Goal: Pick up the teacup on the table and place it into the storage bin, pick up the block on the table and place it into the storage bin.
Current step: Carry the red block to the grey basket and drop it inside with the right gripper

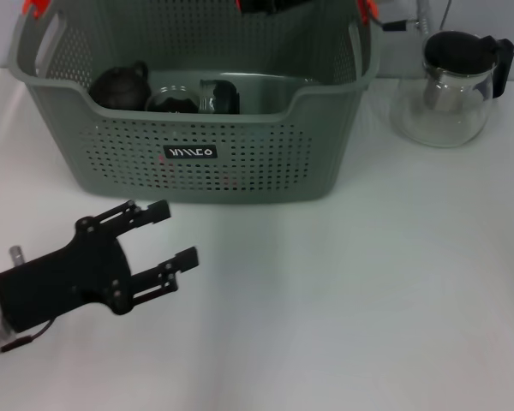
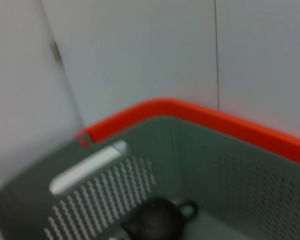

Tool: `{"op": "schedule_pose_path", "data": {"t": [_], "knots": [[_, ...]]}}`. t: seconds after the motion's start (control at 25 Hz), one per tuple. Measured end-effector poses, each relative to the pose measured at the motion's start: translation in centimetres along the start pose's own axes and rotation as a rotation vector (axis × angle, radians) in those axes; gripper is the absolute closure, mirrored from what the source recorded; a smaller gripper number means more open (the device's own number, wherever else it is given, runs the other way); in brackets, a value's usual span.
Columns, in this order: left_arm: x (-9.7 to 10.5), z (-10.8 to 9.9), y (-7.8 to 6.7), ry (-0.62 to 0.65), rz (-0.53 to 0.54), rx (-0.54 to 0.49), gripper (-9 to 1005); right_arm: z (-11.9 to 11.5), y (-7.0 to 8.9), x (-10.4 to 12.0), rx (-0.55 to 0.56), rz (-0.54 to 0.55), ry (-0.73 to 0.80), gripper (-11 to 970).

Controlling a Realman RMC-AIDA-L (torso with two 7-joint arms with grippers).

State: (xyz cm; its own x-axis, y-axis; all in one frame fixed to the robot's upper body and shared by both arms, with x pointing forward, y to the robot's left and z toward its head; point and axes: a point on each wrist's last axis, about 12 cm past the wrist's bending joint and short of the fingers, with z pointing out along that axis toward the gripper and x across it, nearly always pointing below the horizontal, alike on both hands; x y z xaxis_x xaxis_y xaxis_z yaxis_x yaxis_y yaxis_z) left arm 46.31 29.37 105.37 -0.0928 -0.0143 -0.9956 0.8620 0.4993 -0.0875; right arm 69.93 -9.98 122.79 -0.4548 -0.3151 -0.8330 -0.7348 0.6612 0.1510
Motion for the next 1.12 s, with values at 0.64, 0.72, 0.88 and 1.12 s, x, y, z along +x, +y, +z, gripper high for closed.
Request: {"op": "schedule_pose_path", "data": {"t": [0.64,0.72,0.88,1.12], "knots": [[-0.7,1.4,0.4,-0.015,0.014,0.035,262,2.3,1.3,0.6,0.053,-0.096,0.082,614],[-0.7,1.4,0.4,-0.016,0.014,0.034,262,2.1,1.1,0.6,0.054,-0.106,0.075,599],[-0.7,1.3,0.4,-0.021,0.013,0.033,262,1.1,1.1,1.0,0.013,-0.156,-0.01,340],[-0.8,0.8,0.3,-0.034,0.012,0.027,261,-4.9,0.7,3.9,-0.235,-0.167,-0.367,209]]}}
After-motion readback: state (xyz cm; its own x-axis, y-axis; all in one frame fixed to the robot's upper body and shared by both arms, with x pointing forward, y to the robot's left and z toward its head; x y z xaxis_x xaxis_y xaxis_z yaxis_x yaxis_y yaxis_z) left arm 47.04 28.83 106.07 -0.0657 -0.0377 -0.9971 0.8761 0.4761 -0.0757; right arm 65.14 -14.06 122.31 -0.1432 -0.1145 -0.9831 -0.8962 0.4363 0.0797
